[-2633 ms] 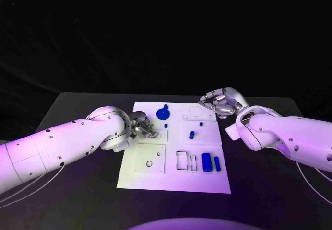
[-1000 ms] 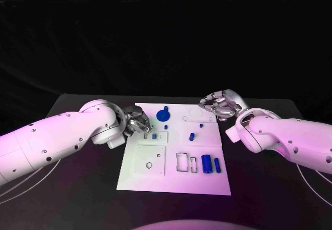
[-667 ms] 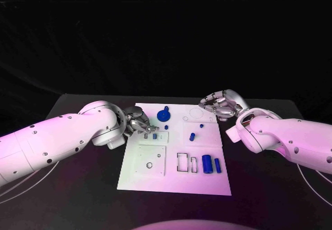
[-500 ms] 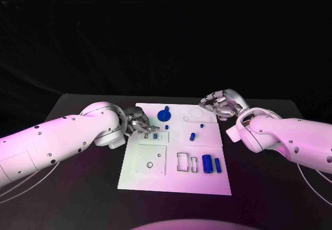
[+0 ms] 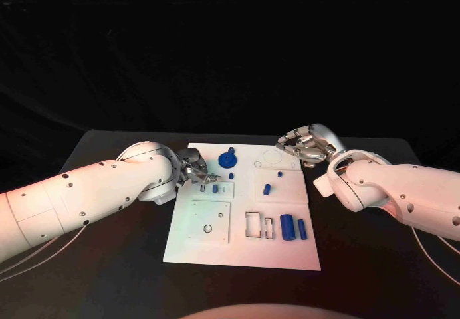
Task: Assemble the parts on the task board
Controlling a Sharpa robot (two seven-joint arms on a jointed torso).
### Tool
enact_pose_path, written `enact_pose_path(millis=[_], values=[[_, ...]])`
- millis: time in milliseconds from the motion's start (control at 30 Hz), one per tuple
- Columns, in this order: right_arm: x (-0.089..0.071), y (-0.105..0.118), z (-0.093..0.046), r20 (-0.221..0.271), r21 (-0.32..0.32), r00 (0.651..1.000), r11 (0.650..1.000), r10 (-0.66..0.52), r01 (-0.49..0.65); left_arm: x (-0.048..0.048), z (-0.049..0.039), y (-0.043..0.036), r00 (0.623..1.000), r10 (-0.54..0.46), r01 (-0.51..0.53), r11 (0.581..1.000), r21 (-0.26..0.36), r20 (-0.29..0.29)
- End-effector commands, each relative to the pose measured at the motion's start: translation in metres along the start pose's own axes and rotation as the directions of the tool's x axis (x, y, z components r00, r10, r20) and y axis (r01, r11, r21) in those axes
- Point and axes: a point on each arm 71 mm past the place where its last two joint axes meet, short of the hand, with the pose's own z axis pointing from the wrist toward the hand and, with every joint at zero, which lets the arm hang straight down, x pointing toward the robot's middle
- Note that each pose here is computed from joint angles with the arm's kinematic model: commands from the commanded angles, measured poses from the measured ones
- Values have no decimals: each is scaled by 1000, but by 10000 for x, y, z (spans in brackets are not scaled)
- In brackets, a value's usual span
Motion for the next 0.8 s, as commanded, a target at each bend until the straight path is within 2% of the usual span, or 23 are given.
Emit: enact_pose_path(millis=[33, 500, 800], values=[[21, 7, 1, -17, -9, 1000, 1000, -5, 4, 32, 17, -31, 999, 25, -25, 1000, -1, -31], [26, 10, 2, -19, -10, 1000, 1000, -4, 4, 105, 56, -111, 996, 26, -26, 1000, 9, -84], [27, 10, 1, -19, -10, 1000, 1000, -4, 3, 110, 71, -101, 995, 30, -30, 1000, 4, -93]])
